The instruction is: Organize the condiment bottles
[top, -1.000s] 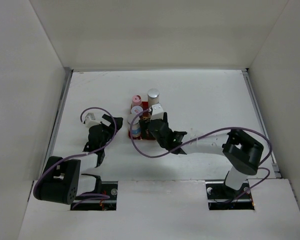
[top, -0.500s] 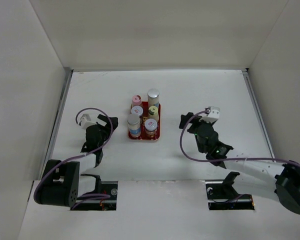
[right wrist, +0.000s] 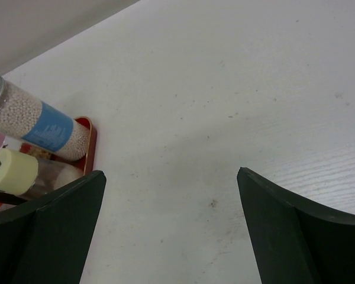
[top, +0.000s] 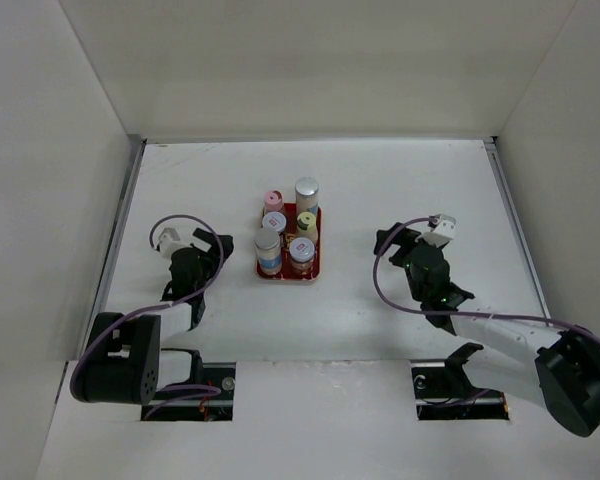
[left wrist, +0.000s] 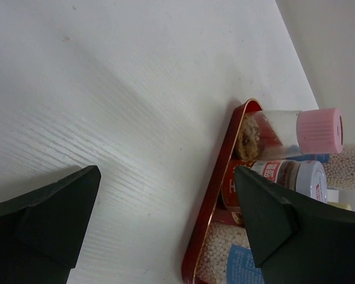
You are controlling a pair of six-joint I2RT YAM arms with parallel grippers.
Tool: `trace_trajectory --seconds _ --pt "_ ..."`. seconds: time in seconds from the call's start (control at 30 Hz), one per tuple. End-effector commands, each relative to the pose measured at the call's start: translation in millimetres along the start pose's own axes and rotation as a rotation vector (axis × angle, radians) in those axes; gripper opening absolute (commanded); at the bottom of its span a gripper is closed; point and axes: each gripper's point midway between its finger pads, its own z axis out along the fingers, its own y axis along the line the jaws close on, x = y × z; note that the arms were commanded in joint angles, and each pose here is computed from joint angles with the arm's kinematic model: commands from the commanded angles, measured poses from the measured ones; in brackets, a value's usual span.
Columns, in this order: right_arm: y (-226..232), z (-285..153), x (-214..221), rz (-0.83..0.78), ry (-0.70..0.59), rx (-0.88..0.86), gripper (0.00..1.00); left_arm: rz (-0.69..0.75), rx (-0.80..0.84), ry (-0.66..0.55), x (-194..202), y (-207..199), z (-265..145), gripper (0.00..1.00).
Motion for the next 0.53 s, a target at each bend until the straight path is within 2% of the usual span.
trace_trajectory --seconds 0.0,0.23,0.5 --pt "13.7 3.4 -15.0 0.024 -0.044 -0.049 1.00 0.005 0.065 -0.032 -12.8 -23.5 3.5 1.00" --pt "1.3 6.7 -25.5 -0.099 -0.089 0.029 1.00 -0.014 0.105 0.029 5.3 -39.7 -9.5 1.00" --pt "15.9 6.4 -14.5 -0.174 -0.071 0.005 1.00 0.024 0.062 0.088 8.0 -41.0 -14.5 1.00"
